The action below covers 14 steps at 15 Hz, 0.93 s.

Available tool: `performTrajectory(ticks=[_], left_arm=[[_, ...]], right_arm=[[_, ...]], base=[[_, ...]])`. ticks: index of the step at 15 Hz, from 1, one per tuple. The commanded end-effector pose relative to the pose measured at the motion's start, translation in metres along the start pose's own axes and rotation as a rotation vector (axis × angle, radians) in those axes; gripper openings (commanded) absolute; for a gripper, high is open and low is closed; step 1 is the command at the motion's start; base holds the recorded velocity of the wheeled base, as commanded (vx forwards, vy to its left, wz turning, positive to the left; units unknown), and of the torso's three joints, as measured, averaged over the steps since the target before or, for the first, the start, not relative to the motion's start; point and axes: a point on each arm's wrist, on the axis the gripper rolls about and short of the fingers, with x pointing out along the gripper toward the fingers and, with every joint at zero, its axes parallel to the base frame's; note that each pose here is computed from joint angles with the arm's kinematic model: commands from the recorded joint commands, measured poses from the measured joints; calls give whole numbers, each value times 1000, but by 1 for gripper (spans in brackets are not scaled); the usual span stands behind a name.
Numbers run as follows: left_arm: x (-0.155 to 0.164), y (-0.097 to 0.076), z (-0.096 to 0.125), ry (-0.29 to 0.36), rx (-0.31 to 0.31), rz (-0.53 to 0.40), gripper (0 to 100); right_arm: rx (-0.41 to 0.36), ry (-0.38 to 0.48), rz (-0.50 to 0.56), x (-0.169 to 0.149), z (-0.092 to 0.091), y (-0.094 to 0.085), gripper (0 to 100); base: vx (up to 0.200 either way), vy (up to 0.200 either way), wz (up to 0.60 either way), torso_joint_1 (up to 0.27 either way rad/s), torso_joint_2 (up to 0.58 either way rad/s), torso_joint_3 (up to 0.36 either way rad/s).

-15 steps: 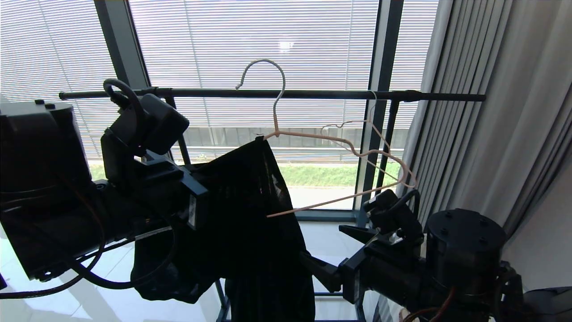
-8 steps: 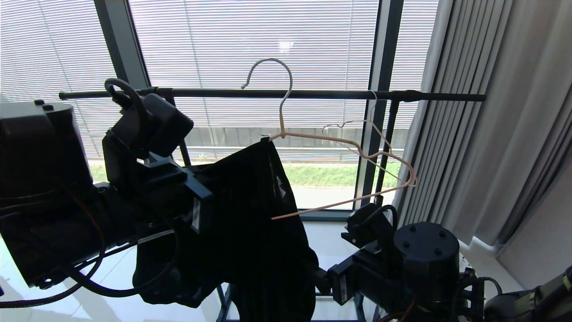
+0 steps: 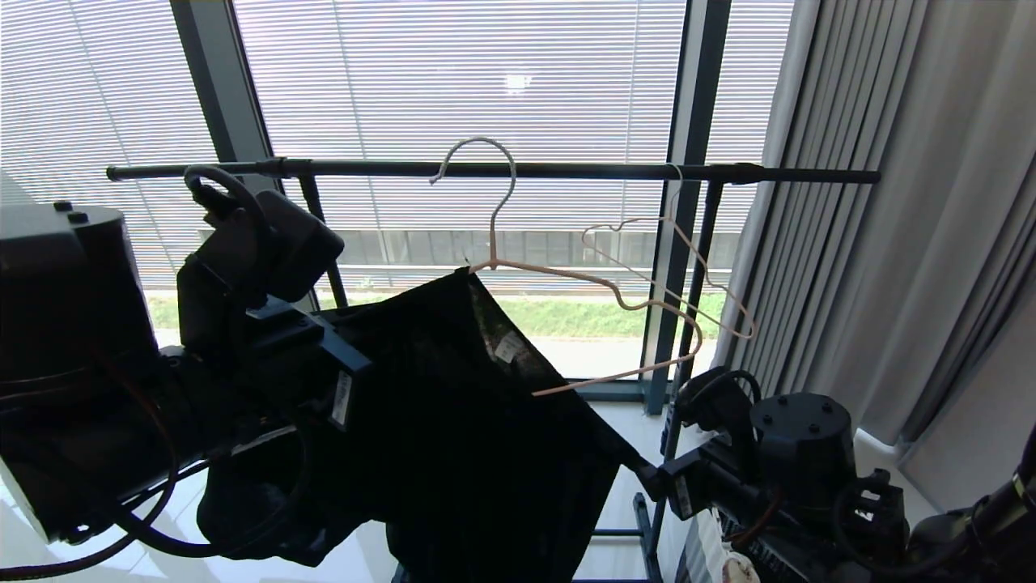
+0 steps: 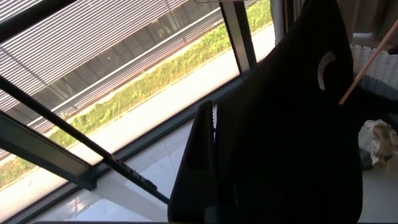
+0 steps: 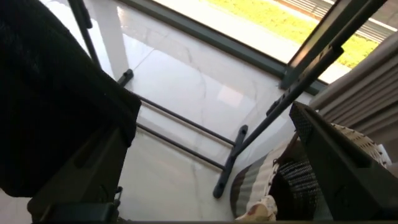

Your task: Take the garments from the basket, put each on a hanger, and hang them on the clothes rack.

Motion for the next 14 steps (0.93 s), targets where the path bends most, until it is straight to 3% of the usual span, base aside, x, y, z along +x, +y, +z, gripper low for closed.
performTrajectory(ticks=[1, 6, 12, 14], left_arm=[[-6, -3, -10, 29, 13, -1, 0], [-14, -8, -24, 64, 16, -14, 0], [-17, -16, -47, 142, 28, -45, 0], [-17, -20, -56, 181, 58, -54, 0]], right_arm=[[22, -13, -61, 1, 5, -15, 100], [27, -47, -161, 0, 16, -47, 100], [47, -94, -188, -4, 28, -57, 100], [52, -127, -195, -1, 37, -60, 100]], base=[[0, 0, 0, 0, 0, 0], [0, 0, 0, 0, 0, 0], [0, 0, 0, 0, 0, 0], [0, 0, 0, 0, 0, 0]])
